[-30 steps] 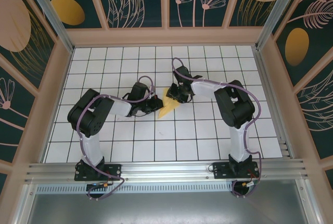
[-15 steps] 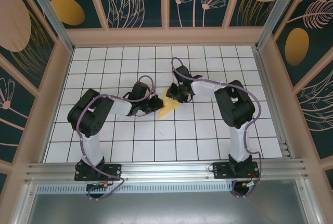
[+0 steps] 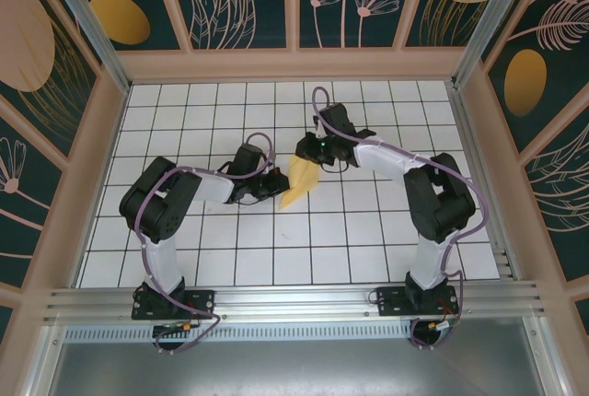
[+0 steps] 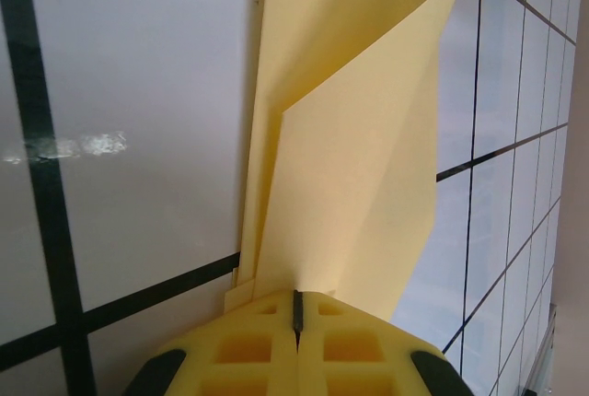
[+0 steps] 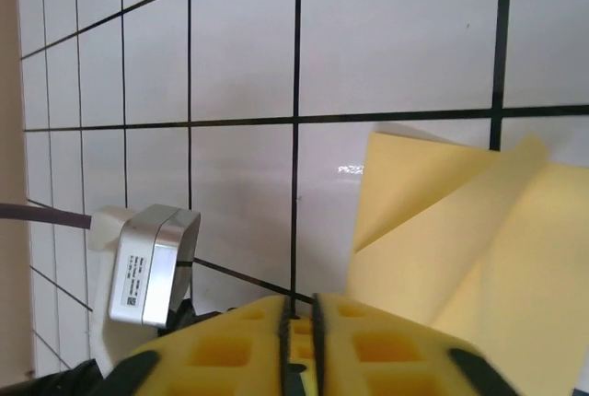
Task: Fold a paper plane with a square sheet of paper (pick it up from the middle)
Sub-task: Fourth fold the wing at the center of the table.
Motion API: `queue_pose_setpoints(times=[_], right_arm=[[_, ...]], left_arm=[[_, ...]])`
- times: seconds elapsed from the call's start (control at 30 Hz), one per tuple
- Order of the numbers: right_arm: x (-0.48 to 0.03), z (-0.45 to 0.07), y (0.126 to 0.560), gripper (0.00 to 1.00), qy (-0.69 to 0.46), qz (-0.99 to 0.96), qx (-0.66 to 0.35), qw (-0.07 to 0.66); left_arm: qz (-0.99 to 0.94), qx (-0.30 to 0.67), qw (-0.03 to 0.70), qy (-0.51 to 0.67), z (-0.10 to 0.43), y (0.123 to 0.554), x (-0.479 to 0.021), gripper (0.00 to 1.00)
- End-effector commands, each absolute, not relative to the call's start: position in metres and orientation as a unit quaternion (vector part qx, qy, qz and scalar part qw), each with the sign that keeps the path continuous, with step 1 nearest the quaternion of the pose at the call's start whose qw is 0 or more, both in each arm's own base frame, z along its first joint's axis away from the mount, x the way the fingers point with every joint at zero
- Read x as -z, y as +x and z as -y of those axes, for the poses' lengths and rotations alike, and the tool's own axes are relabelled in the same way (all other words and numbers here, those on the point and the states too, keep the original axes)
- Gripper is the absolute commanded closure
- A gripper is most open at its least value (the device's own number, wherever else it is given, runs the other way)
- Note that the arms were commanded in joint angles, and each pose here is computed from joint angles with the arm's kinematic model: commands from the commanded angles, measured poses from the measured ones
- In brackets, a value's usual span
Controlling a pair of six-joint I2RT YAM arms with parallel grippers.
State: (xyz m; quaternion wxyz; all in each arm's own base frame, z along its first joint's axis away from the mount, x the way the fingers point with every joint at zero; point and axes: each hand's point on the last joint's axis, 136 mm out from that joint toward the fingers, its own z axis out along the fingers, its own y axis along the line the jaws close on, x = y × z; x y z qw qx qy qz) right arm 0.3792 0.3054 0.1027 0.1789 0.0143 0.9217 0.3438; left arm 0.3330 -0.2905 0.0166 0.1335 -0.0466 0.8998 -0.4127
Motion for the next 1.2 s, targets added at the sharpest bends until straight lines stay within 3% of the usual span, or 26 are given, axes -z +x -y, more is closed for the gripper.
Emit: queue_pose_setpoints(times=[0.0, 0.77, 1.17], right_arm=[[-0.076, -0.311, 0.368, 0.9, -0.002, -0.925, -0.351, 0.143], [-0.008, -0.309, 0.344, 0.95, -0.012, -0.938, -0.34, 0.069], [-0.03, -0.299, 0.37, 0.95, -0.019, -0.928, -0.357, 0.103]], left_arm=[[-0.921, 0.365, 0.12, -0.062, 0.276, 0.328, 0.01, 1.0], [-0.923, 0.36, 0.114, -0.067, 0.275, 0.326, 0.014, 1.0], [-0.927, 0.354, 0.109, -0.063, 0.273, 0.323, 0.016, 1.0]])
